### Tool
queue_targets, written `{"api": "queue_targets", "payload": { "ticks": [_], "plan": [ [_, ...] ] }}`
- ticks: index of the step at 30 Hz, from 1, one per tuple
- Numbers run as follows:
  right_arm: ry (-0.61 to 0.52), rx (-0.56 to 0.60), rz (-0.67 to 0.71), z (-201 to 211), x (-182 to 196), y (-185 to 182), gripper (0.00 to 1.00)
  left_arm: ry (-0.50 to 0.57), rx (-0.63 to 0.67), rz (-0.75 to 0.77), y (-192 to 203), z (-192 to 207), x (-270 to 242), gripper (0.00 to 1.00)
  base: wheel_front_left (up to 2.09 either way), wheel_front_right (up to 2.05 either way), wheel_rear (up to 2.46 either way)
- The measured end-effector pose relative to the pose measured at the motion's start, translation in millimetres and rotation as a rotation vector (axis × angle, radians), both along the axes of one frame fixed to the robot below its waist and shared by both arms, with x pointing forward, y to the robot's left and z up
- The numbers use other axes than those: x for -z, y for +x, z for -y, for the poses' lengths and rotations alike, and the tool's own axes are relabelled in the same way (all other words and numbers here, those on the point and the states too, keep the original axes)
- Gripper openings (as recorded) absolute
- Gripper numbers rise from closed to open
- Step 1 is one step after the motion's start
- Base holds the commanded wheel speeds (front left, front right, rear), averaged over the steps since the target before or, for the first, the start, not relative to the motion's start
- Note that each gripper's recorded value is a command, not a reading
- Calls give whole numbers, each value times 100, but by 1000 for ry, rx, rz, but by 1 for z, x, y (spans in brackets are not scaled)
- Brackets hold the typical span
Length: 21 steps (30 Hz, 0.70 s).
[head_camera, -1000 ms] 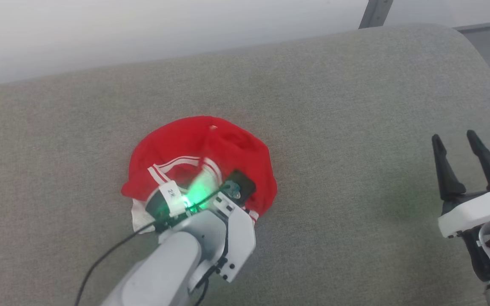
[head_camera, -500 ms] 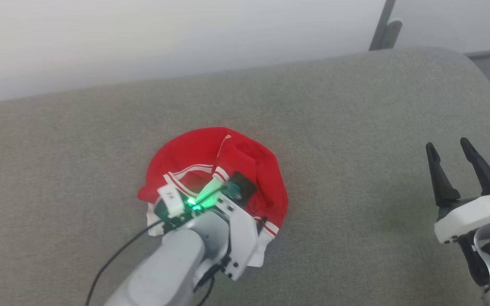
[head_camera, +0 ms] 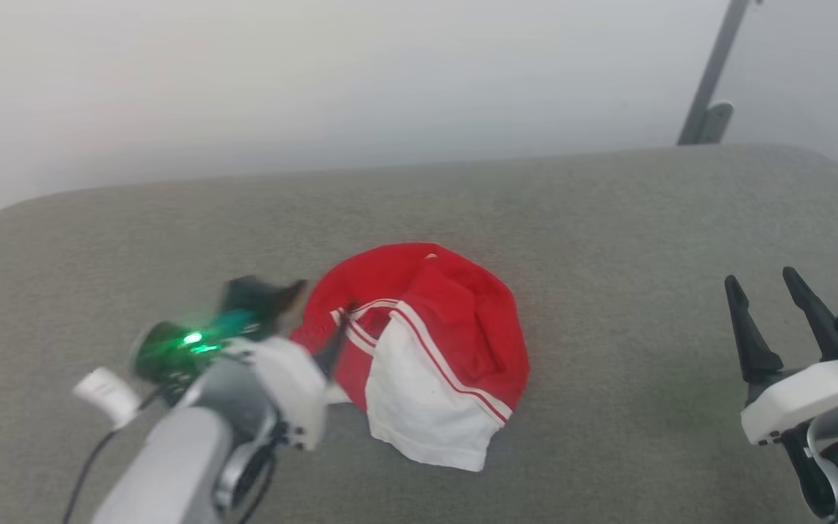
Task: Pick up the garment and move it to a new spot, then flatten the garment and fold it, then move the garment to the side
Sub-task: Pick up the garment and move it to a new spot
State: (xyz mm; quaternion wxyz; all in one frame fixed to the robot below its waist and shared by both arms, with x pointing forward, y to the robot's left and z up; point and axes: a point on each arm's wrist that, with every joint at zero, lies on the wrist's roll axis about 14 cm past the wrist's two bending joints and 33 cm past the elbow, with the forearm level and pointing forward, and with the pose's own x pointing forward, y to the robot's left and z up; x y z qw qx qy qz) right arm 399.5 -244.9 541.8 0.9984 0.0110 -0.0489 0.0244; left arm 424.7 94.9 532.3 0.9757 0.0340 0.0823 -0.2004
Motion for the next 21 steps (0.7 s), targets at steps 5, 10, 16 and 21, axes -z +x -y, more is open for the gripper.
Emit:
{"api": "queue_targets", "payload": {
  "ticks": [5, 10, 16, 21],
  "plan": [
    [-7, -14, 7, -5, -1, 1, 100, -76, -164, 114, -10, -53, -22, 100, 0, 0, 0],
    [-13, -27, 10, -10, -1, 2, 100, -109, -315, 183, -28, -106, -26, 100, 0, 0, 0],
    [-15, -33, 9, -14, 0, 0, 100, -136, -411, 211, -54, -138, -18, 100, 0, 0, 0],
    [-8, -36, 12, -17, 1, -2, 100, -150, -423, 203, -75, -148, -5, 100, 0, 0, 0]
  ]
}}
